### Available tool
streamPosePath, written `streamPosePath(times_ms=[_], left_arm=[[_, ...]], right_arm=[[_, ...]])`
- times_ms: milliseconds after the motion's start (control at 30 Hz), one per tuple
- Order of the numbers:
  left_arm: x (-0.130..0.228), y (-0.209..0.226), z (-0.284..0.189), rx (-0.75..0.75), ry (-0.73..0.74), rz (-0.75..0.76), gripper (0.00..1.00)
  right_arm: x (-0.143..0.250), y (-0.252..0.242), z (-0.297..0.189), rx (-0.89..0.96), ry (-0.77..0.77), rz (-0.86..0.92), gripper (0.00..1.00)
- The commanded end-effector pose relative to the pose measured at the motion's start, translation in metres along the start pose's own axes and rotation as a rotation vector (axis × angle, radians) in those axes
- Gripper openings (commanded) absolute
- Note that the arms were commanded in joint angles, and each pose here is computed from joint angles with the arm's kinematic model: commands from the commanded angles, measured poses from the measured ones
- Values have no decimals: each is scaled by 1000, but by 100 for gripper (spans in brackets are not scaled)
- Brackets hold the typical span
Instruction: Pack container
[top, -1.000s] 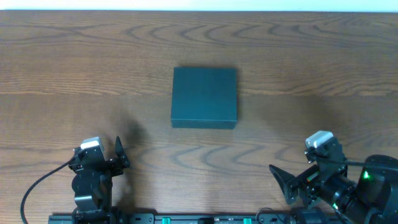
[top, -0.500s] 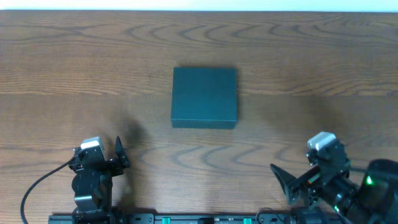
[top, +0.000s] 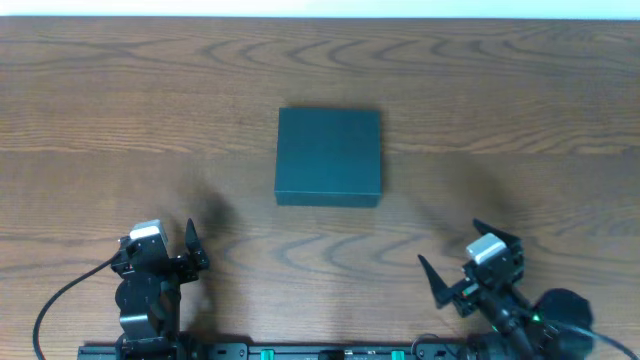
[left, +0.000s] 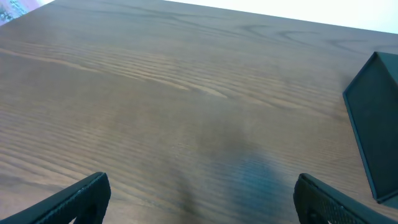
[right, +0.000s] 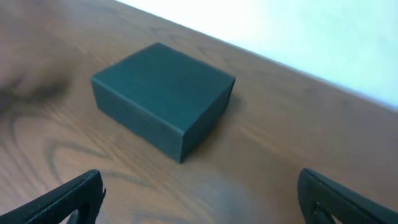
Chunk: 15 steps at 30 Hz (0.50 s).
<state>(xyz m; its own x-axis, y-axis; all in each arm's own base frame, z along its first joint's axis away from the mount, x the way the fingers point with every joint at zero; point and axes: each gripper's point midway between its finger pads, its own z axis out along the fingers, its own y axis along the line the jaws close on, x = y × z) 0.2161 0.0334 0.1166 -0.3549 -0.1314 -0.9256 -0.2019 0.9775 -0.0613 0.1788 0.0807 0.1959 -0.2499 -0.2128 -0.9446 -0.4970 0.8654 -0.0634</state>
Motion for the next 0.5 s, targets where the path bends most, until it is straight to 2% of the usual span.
streamPosePath(times_ms=[0, 100, 367, 467], left_arm=[[7, 2, 3, -8, 12, -16, 95], [7, 2, 3, -8, 12, -16, 95], [7, 2, 3, -8, 12, -16, 95], [7, 2, 3, -8, 12, -16, 95]], right_arm=[[26, -11, 11, 70, 17, 218, 99], [50, -20, 21, 130, 50, 322, 99], [90, -15, 38, 121, 136, 325, 99], [91, -14, 39, 121, 143, 314, 99]])
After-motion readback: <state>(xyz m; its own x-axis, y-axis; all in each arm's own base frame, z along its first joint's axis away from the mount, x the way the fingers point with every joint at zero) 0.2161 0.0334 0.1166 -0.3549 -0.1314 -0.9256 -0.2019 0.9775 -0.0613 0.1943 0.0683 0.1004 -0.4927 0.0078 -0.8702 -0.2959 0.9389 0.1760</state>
